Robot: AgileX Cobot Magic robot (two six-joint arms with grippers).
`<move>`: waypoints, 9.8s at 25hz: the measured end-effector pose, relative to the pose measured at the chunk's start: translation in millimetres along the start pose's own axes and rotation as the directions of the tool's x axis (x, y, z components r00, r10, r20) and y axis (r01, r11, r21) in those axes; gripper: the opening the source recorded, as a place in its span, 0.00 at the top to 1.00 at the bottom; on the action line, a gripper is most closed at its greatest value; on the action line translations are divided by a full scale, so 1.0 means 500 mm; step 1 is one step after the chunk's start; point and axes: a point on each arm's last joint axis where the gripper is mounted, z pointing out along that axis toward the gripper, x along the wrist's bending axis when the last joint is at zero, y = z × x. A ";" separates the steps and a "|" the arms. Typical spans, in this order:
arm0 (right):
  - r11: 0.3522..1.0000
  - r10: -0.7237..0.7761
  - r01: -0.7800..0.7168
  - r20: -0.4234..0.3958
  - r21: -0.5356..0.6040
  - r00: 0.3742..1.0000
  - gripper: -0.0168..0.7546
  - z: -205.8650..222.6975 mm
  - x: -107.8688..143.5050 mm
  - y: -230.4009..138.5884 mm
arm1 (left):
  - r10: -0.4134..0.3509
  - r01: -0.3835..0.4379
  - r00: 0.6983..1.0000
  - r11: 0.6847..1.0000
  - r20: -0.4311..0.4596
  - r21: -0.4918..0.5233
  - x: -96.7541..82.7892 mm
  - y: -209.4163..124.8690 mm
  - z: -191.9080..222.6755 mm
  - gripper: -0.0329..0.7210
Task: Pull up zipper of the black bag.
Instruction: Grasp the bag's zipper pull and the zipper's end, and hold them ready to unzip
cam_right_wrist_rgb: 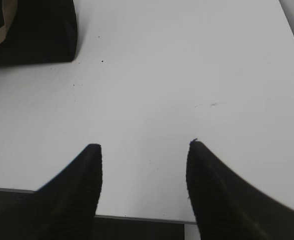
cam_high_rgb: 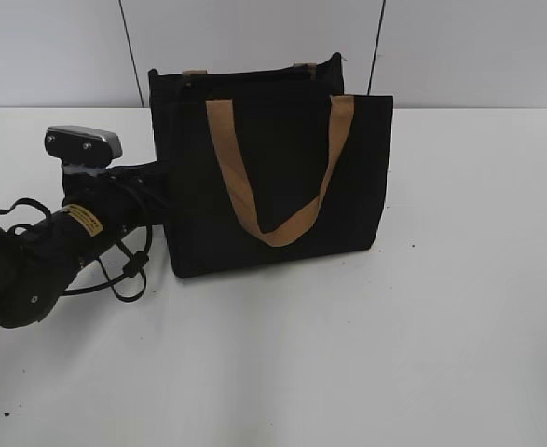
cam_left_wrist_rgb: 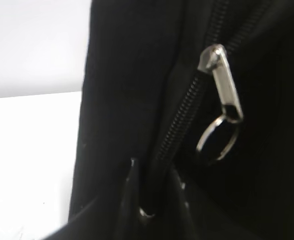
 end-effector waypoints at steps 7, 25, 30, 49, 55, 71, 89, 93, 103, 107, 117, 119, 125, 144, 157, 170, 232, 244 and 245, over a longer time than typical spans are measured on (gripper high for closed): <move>1.000 0.001 -0.001 0.000 0.000 1.000 0.44 0.000 0.000 0.000 | -0.014 0.014 0.999 1.000 -0.036 0.008 0.006 -0.004 -0.007 0.93; 1.000 0.003 -0.003 -0.001 0.000 1.000 0.44 0.000 0.000 0.000 | 0.021 -0.026 0.999 0.994 -0.044 -0.109 -0.002 0.115 -0.096 0.93; 1.000 0.006 -0.006 -0.007 -0.001 1.000 0.44 0.000 0.001 0.000 | 0.037 -0.043 0.999 0.983 -0.035 -0.181 -0.009 0.189 -0.123 0.93; 0.997 -0.069 0.052 -0.446 -0.050 0.892 0.44 0.048 0.061 0.174 | 0.104 -0.105 0.994 0.984 -0.015 -0.143 -0.020 0.260 -0.165 0.93; 0.993 -0.097 0.043 -0.535 -0.113 0.839 0.44 0.098 0.069 0.229 | 0.104 -0.105 0.994 0.984 -0.015 -0.141 -0.019 0.259 -0.165 0.93; 0.961 -0.275 0.233 -0.540 -0.147 0.795 0.44 0.325 0.091 0.262 | 0.104 -0.105 0.994 0.985 -0.016 -0.138 -0.019 0.260 -0.166 0.93; 0.878 -0.470 0.410 -0.606 -0.246 0.642 0.44 0.534 0.350 0.363 | 0.103 -0.104 0.995 0.985 -0.017 -0.135 -0.019 0.259 -0.166 0.93; 0.856 -0.510 0.434 -0.595 -0.281 0.621 0.44 0.569 0.374 0.379 | 0.103 -0.104 0.995 0.985 -0.017 -0.135 -0.019 0.259 -0.166 0.93; 0.803 -0.585 0.509 -0.573 -0.310 0.574 0.44 0.639 0.411 0.365 | 0.103 -0.104 0.995 0.985 -0.017 -0.139 -0.019 0.260 -0.166 0.93; 0.791 -0.600 0.527 -0.565 -0.312 0.566 0.44 0.657 0.416 0.358 | 0.102 -0.104 0.995 0.983 -0.018 -0.152 -0.019 0.262 -0.166 0.93; 0.786 -0.606 0.530 -0.564 -0.318 0.561 0.49 0.678 0.427 0.361 | 0.088 -0.092 0.996 0.982 -0.031 -0.164 -0.017 0.264 -0.167 0.93; 0.786 -0.605 0.530 -0.573 -0.319 0.553 0.51 0.677 0.428 0.359 | 0.087 -0.091 0.996 0.981 -0.033 -0.171 -0.016 0.266 -0.167 0.93; 0.786 -0.598 0.536 -0.598 -0.307 0.534 0.52 0.685 0.433 0.346 | 0.084 -0.089 0.996 0.980 -0.035 -0.177 -0.016 0.267 -0.167 0.93; 0.771 -0.620 0.551 -0.576 -0.320 0.533 0.85 0.685 0.454 0.339 | 0.082 -0.088 0.996 0.980 -0.037 -0.178 -0.016 0.267 -0.167 0.93; 0.827 -0.546 0.489 -0.606 -0.279 0.579 0.99 0.671 0.452 0.351 | 0.072 -0.077 0.996 0.989 -0.046 -0.123 -0.013 0.257 -0.166 0.93; 0.820 -0.547 0.504 -0.632 -0.271 0.550 0.99 0.639 0.445 0.364 | 0.046 -0.050 0.989 0.998 -0.140 -0.024 0.020 0.218 -0.152 0.93; 0.922 -0.332 0.377 -0.679 -0.088 0.655 0.87 0.650 0.447 0.352 | 0.081 -0.074 0.991 0.995 -0.104 0.070 0.018 0.179 -0.139 0.94; 0.927 -0.277 0.374 -0.732 -0.033 0.623 0.86 0.641 0.453 0.341 | 0.103 -0.101 0.992 0.994 -0.069 0.031 0.011 0.186 -0.138 0.94; 0.926 -0.269 0.377 -0.742 -0.024 0.614 0.84 0.639 0.455 0.339 | 0.103 -0.102 0.992 0.995 -0.069 0.018 0.011 0.188 -0.138 0.94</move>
